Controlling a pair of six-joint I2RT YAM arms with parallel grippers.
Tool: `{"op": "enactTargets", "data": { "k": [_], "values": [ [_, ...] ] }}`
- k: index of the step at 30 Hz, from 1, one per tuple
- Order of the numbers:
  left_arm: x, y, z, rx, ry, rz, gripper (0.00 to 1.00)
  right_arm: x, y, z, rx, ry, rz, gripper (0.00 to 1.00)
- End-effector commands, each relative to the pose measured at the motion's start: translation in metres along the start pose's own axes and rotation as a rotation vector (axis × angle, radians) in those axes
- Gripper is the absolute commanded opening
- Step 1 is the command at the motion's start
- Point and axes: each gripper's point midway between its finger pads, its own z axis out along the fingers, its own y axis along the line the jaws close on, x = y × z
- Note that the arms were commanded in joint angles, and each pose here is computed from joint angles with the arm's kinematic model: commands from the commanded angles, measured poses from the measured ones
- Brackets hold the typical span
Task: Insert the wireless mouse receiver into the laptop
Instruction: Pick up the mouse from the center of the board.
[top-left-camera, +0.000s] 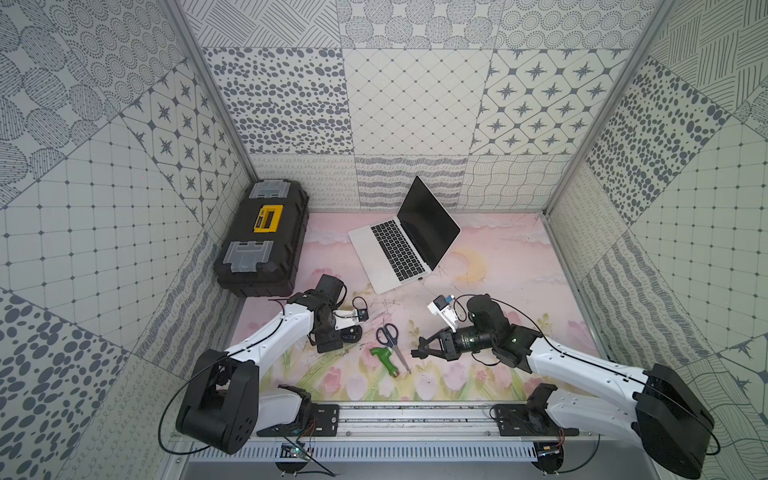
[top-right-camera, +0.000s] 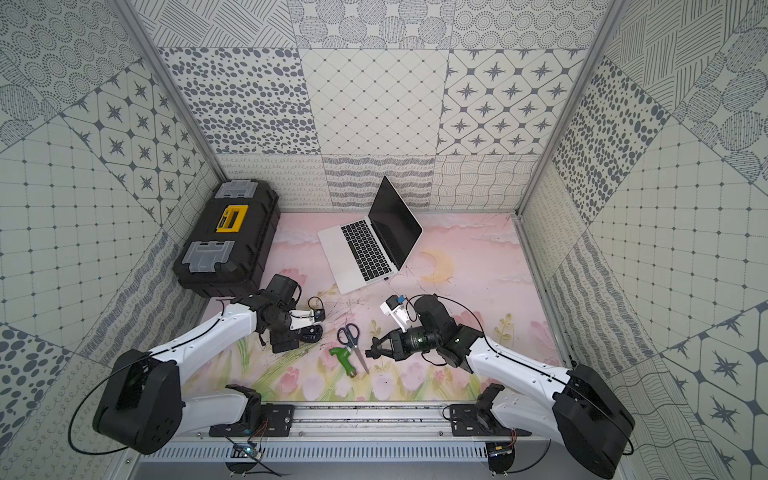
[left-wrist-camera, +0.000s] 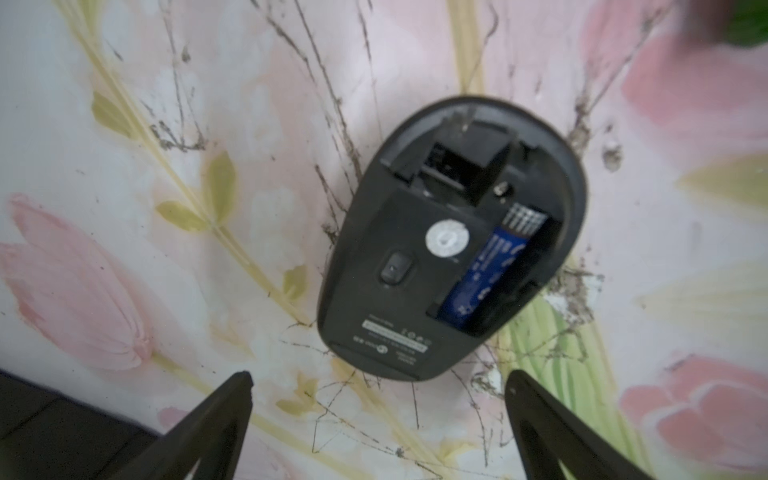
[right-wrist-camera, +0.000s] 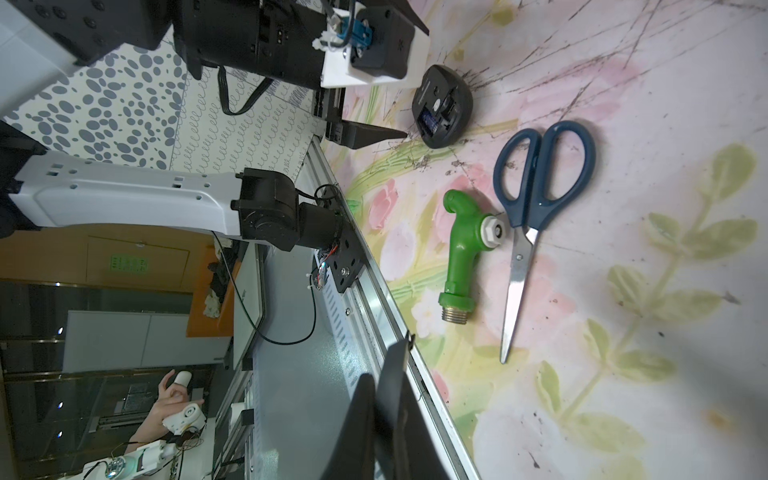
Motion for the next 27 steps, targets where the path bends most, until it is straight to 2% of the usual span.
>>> {"op": "enactTargets", "data": {
  "k": [1,8,14,18,22,27],
  "values": [
    [-0.015,-0.003,0.007,0.087,-0.082,0.084,0.98,-0.004,0.003,0.0,-0.019,-0.029,-0.016,0.0],
    [-0.023,-0.023,0.011,0.204,-0.121,0.066,0.93,0.0,-0.004,0.002,-0.004,-0.028,0.005,0.0],
    [-0.022,-0.028,0.022,0.24,-0.103,0.056,0.83,0.002,-0.007,0.002,-0.001,-0.031,0.017,0.0],
    [-0.022,-0.029,0.025,0.246,-0.1,0.04,0.68,0.0,-0.012,-0.001,0.014,-0.056,0.042,0.0],
    [-0.04,-0.02,0.009,0.221,-0.19,-0.043,0.55,-0.005,-0.026,-0.015,0.041,-0.107,0.096,0.0],
    [-0.084,-0.015,-0.037,0.226,-0.346,-0.133,0.45,-0.01,-0.047,-0.04,0.106,-0.165,0.149,0.0]
  ]
}}
